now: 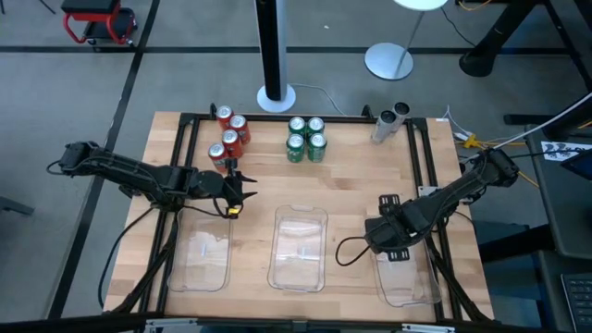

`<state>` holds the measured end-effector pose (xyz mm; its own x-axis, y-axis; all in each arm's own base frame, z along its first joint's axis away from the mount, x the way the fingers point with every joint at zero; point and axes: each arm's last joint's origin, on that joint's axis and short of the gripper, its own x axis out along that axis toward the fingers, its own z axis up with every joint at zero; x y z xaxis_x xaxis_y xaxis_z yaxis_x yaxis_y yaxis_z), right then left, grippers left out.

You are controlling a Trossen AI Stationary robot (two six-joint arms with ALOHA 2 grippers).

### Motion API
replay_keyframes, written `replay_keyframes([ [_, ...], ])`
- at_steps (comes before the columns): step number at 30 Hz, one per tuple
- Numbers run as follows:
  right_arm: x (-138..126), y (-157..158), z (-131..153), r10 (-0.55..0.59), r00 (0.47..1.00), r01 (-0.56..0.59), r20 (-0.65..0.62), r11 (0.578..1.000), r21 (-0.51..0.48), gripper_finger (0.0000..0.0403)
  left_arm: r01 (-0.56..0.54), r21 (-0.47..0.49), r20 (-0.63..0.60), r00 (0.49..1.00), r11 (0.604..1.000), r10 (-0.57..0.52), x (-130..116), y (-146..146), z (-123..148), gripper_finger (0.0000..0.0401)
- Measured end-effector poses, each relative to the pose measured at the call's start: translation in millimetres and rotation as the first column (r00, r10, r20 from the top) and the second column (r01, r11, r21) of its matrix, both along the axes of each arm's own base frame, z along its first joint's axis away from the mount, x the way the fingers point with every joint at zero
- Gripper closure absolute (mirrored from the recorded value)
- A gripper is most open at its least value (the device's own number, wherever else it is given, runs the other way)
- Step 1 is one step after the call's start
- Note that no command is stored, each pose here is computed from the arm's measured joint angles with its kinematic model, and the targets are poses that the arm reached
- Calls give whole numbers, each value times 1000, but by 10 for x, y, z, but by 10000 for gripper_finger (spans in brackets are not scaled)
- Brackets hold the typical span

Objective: Sort soda cans
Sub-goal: Put the white and pink soda can into the right transparent bin

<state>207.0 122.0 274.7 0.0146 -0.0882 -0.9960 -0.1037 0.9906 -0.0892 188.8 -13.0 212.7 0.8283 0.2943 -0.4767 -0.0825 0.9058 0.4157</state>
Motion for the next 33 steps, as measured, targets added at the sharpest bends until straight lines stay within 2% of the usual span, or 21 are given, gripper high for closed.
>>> replay_keyframes([
  [10, 22, -44, 394, 5, 996, 1, 85, 997, -72, 82, 6, 10, -4, 1000, 1000, -6, 0, 0, 0, 248],
  [16, 50, -33, 431, 4, 991, 6, 132, 997, -77, 82, 5, 10, -3, 1000, 1000, -5, 0, 0, 0, 248],
  [18, 72, -73, 434, -7, 988, 26, 154, 993, -116, 82, 5, 10, -3, 1000, 1000, -5, 0, 0, 0, 248],
  [24, 173, -341, 448, 8, 985, 41, 174, 961, -273, 82, 5, 8, -3, 1000, 1000, -5, 0, 0, 0, 248],
  [33, 335, -1011, 451, 77, 996, -60, 36, 936, -348, 82, 6, 10, -3, 1000, 1000, -5, 0, 0, 0, 248],
])
